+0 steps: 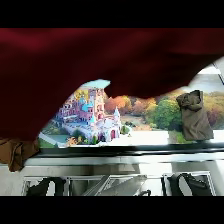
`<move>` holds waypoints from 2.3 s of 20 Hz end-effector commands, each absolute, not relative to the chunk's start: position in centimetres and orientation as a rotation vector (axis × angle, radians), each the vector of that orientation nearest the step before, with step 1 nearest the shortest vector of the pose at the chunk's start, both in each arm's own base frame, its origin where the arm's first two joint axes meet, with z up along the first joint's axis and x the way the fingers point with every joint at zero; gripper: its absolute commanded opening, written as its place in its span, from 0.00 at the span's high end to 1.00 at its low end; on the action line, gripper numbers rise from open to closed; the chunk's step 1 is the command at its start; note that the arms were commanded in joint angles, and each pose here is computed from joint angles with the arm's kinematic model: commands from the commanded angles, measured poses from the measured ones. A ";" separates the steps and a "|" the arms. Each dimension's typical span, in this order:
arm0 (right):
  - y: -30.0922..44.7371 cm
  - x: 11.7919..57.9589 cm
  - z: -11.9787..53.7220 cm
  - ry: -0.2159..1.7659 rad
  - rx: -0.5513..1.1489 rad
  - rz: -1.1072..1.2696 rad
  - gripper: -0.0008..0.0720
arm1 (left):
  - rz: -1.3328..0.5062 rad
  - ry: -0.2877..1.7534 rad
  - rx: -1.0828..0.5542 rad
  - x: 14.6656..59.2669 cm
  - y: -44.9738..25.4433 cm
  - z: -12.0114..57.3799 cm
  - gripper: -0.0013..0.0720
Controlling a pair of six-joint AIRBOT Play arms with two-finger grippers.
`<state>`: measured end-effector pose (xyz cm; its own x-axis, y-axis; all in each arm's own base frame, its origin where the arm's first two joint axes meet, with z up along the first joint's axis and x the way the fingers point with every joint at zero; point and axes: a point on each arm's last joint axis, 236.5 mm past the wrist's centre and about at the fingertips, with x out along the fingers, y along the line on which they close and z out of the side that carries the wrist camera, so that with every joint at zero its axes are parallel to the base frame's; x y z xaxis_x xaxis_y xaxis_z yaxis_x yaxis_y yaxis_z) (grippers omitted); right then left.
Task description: Fold the shirts.
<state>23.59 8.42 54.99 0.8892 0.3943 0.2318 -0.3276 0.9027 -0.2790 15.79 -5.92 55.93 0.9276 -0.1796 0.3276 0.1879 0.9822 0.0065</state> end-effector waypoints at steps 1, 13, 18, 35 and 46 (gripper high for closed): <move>7.5 20.7 57.9 -0.404 -0.306 0.267 0.96 | -0.167 -0.243 0.029 16.7 -5.7 55.7 0.95; 8.4 51.5 19.4 0.529 0.189 0.536 0.97 | -0.423 0.756 -0.299 47.8 -7.2 15.7 0.95; 6.5 59.8 -0.5 0.724 0.365 0.337 0.97 | -0.348 1.053 -0.401 53.6 -5.8 -4.9 0.95; 0.0 61.0 -4.1 0.996 0.108 0.237 0.97 | -0.277 0.988 -0.177 61.4 -5.3 -3.6 0.95; 0.2 58.5 -9.7 1.133 0.019 0.195 0.97 | -0.255 1.085 -0.136 59.2 -5.1 -8.2 0.95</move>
